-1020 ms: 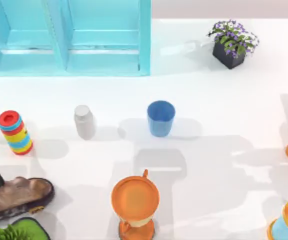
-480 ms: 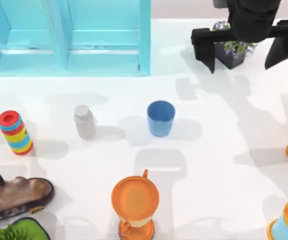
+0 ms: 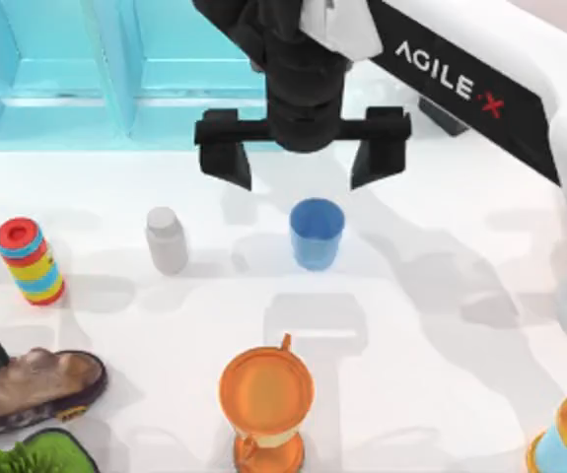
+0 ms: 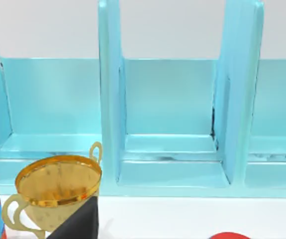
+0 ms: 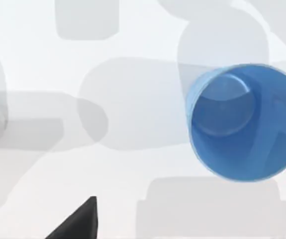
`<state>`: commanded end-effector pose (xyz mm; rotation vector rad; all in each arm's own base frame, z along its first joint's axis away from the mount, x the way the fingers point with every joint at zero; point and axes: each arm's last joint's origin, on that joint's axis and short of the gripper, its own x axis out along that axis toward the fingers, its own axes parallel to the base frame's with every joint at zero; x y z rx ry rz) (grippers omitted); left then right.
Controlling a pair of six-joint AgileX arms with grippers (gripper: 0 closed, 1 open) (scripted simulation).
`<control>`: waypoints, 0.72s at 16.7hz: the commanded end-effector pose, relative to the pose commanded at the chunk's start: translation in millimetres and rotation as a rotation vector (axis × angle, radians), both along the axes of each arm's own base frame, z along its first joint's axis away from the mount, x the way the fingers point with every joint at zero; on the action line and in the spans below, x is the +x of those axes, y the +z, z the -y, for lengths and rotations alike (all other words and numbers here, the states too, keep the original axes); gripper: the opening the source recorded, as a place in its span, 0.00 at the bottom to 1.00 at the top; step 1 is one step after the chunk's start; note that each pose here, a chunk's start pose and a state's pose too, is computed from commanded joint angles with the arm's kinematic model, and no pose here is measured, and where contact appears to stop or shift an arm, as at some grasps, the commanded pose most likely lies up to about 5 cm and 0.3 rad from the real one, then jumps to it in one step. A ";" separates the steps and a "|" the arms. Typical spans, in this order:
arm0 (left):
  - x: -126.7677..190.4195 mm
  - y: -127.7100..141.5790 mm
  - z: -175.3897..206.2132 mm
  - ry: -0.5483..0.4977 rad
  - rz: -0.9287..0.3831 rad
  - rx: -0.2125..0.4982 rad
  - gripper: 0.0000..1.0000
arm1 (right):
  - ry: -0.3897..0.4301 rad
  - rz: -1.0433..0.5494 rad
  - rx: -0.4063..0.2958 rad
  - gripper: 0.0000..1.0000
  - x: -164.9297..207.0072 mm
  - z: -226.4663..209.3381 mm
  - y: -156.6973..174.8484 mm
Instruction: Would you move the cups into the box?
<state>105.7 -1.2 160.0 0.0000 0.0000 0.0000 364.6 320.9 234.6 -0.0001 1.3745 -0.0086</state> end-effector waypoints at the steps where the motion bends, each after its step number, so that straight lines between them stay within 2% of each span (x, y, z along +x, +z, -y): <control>1: 0.0 0.0 0.0 0.000 0.000 0.000 1.00 | -0.003 0.003 0.004 1.00 -1.7 -5.0 -2.1; 8: 0.0 0.0 0.0 0.000 0.000 0.000 1.00 | -0.005 0.001 0.004 1.00 -0.6 -5.9 -7.2; 12: 0.0 0.0 0.0 0.000 0.000 0.000 1.00 | -0.004 0.005 0.007 1.00 9.8 -8.4 -46.6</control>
